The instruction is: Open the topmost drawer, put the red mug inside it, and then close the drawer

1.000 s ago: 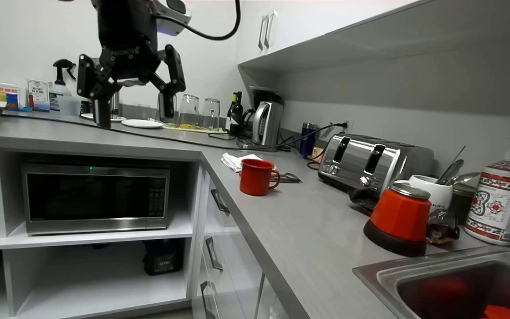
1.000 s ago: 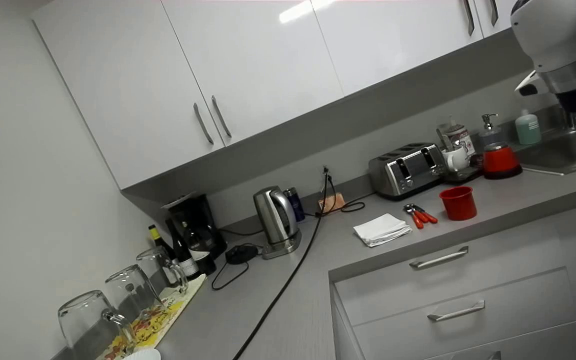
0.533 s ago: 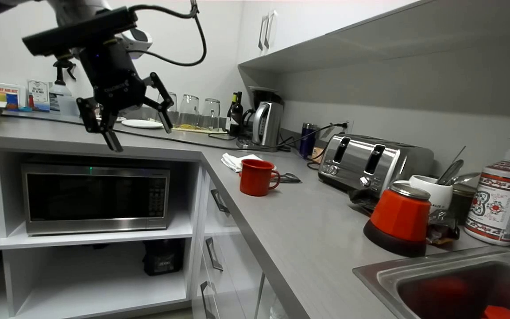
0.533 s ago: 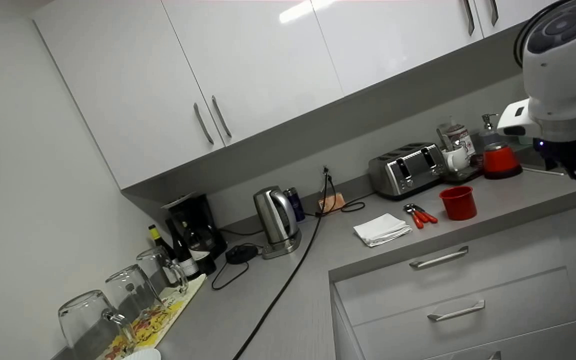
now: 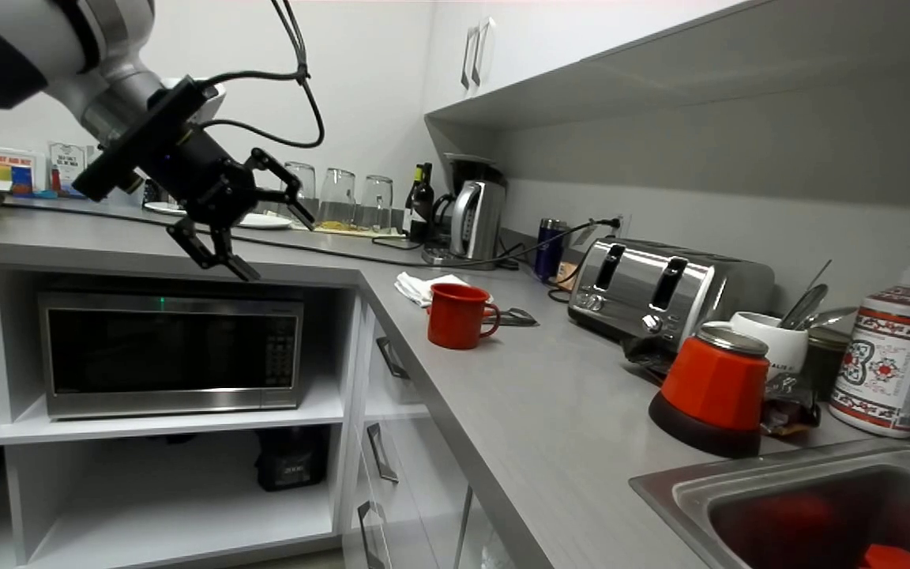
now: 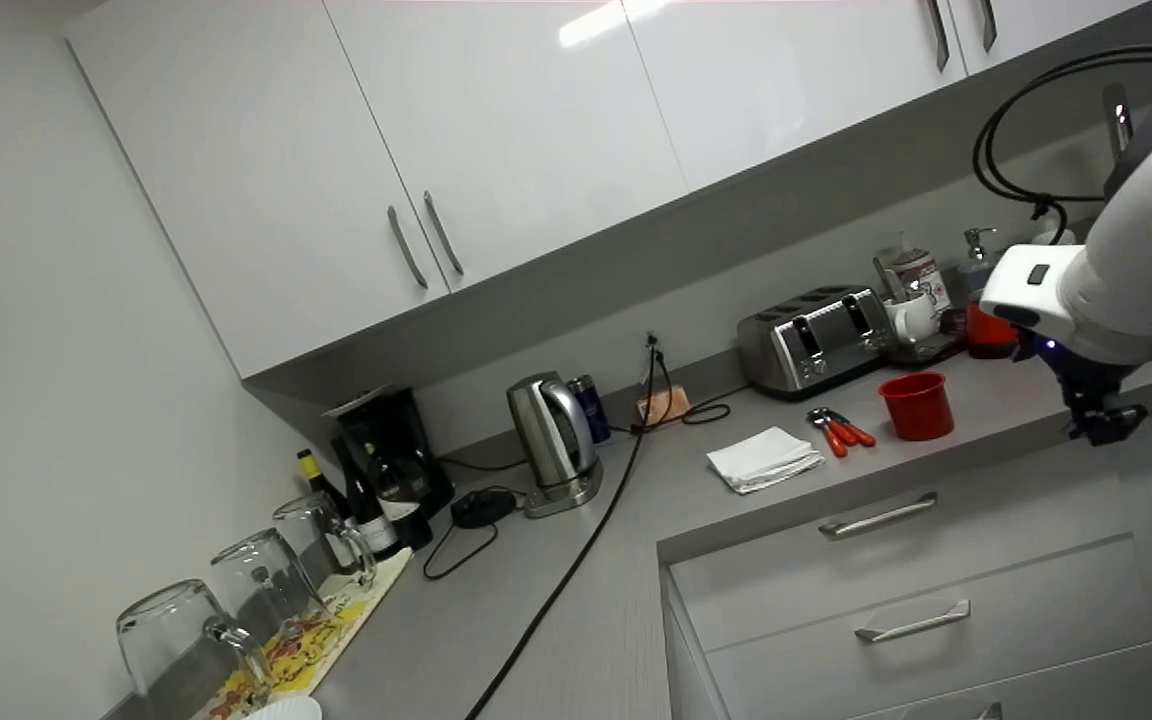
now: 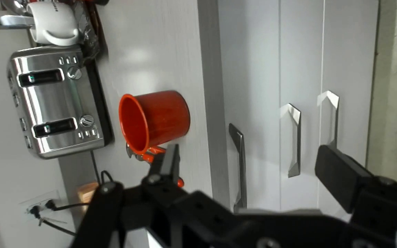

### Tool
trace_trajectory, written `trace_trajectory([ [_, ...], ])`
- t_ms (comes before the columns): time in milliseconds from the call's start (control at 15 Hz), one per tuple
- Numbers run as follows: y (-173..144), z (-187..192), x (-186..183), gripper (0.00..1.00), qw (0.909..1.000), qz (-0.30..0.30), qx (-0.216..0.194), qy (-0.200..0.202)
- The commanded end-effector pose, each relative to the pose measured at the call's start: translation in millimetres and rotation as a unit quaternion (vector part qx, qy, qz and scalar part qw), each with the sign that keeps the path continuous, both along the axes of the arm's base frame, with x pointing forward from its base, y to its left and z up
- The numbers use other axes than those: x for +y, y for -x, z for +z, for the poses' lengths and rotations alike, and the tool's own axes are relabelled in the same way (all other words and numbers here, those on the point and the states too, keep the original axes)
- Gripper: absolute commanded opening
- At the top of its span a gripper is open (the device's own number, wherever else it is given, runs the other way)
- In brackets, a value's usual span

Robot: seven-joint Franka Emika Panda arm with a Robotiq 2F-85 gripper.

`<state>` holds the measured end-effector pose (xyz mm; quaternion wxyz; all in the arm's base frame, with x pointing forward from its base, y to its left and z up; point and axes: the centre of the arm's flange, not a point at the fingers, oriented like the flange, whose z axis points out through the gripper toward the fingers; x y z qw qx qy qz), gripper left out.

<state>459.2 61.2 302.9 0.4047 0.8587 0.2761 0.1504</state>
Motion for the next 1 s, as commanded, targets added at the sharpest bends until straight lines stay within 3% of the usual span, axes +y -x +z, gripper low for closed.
trace_trajectory([
  [0,-8.5,-72.3,8.9,1.0,0.9991,-0.02,-0.021,0.032],
  [133,-0.1,-88.6,6.2,1.0,0.9971,-0.05,0.03,0.049],
  [200,9.0,-62.5,3.1,1.0,0.9988,-0.029,0.007,0.039],
  [333,12.7,-87.2,2.7,1.0,0.9975,-0.038,0.031,0.051],
  [600,7.8,-89.4,0.6,1.0,0.9973,-0.042,0.031,0.052],
  [733,9.9,-106.9,1.3,1.0,0.9963,-0.034,0.053,0.059],
  [933,6.9,-135.9,5.0,1.0,0.9931,-0.012,0.059,0.1],
])
